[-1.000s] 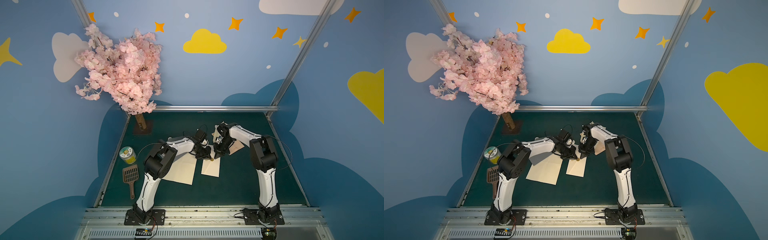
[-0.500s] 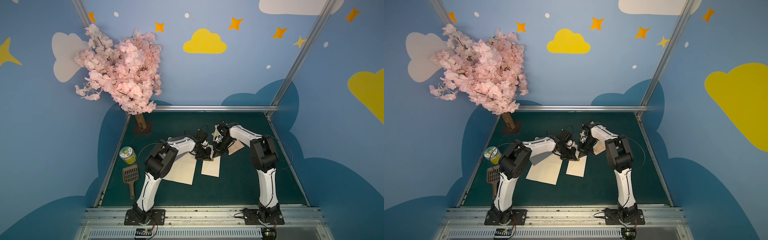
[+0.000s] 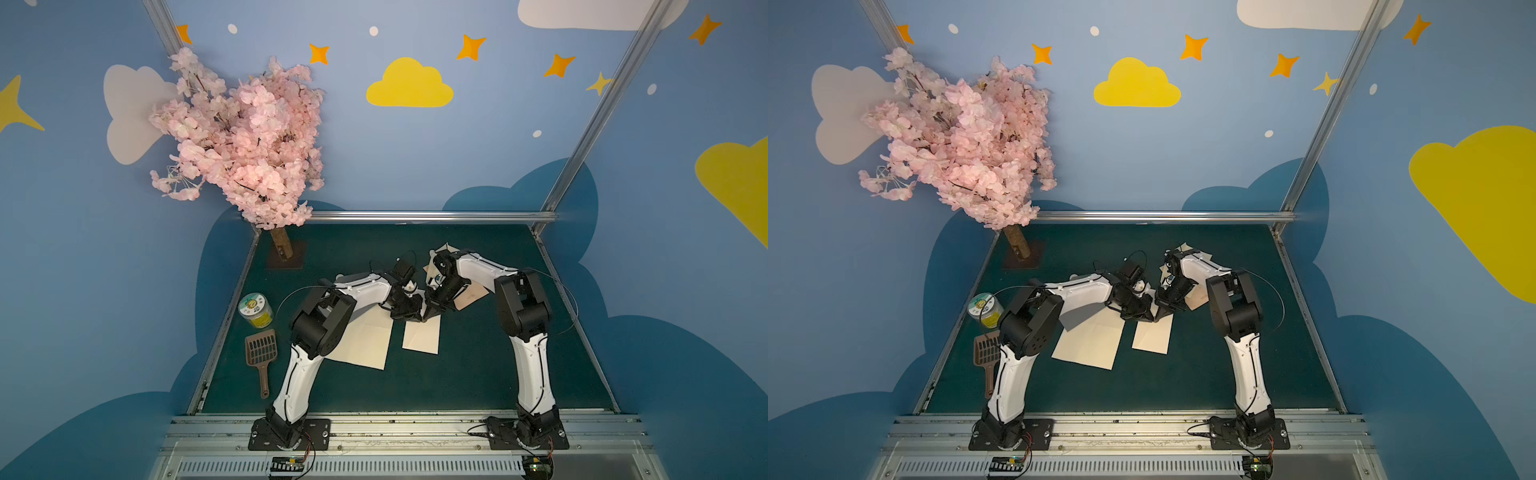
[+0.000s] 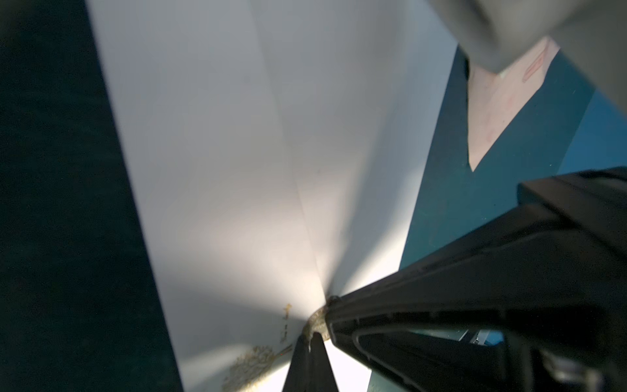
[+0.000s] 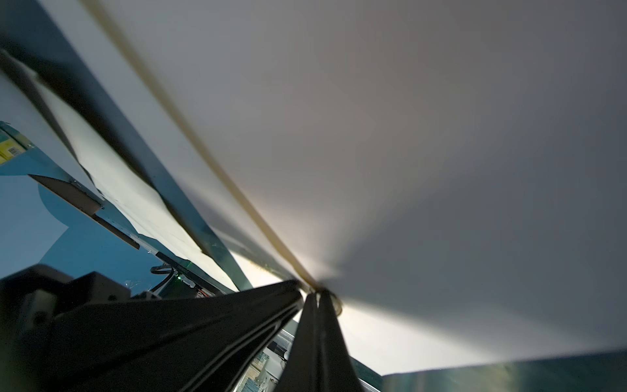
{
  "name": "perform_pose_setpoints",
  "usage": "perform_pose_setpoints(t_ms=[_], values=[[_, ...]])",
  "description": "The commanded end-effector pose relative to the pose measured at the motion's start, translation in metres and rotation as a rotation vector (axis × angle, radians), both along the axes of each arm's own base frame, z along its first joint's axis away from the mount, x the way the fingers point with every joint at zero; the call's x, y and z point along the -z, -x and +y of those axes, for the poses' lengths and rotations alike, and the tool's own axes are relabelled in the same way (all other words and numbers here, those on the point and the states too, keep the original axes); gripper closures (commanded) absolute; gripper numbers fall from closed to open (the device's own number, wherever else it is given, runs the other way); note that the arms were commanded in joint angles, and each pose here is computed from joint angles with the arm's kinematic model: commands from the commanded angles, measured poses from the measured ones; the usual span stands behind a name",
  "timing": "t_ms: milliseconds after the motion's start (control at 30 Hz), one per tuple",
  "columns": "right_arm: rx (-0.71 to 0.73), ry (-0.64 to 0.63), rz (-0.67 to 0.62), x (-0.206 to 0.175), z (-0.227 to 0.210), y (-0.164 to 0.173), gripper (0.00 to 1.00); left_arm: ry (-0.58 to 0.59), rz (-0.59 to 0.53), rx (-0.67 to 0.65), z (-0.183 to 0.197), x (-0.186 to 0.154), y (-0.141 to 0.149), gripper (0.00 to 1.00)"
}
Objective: Fold the letter paper in half and place it into the envelope
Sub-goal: Fold the envelope flap on the envelope.
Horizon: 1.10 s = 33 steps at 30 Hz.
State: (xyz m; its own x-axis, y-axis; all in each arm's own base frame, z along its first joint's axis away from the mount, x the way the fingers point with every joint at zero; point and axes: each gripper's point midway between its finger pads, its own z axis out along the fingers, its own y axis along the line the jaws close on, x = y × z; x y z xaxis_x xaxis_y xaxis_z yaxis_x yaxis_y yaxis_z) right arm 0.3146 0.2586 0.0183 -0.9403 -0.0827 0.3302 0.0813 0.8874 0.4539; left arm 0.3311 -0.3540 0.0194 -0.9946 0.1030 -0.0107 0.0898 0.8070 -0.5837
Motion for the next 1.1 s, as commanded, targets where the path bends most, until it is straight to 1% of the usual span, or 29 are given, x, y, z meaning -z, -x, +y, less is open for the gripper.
perform_pose_setpoints(t_ms=[0, 300, 533, 700, 900, 1067], values=[[-0.018, 0.104, 0.058, 0.039, -0.016, 0.015, 1.00, -0.060, 0.050, 0.002, 0.009, 0.019, 0.009, 0.97], [-0.037, 0.111, 0.090, 0.041, -0.023, 0.041, 1.00, -0.054, 0.058, -0.003, 0.008, 0.022, 0.009, 0.97], [-0.045, 0.110, 0.104, 0.043, -0.021, 0.051, 1.00, -0.049, 0.065, -0.001, 0.007, 0.023, 0.010, 0.97], [-0.031, 0.120, 0.101, 0.044, -0.022, 0.043, 1.00, -0.044, 0.067, 0.003, 0.007, 0.023, 0.011, 0.97], [-0.004, 0.184, 0.097, 0.048, -0.043, 0.028, 1.00, -0.043, 0.070, 0.005, 0.007, 0.023, 0.012, 0.97], [0.012, 0.217, 0.089, 0.048, -0.053, 0.017, 1.00, -0.042, 0.074, 0.004, 0.008, 0.024, 0.012, 0.97]])
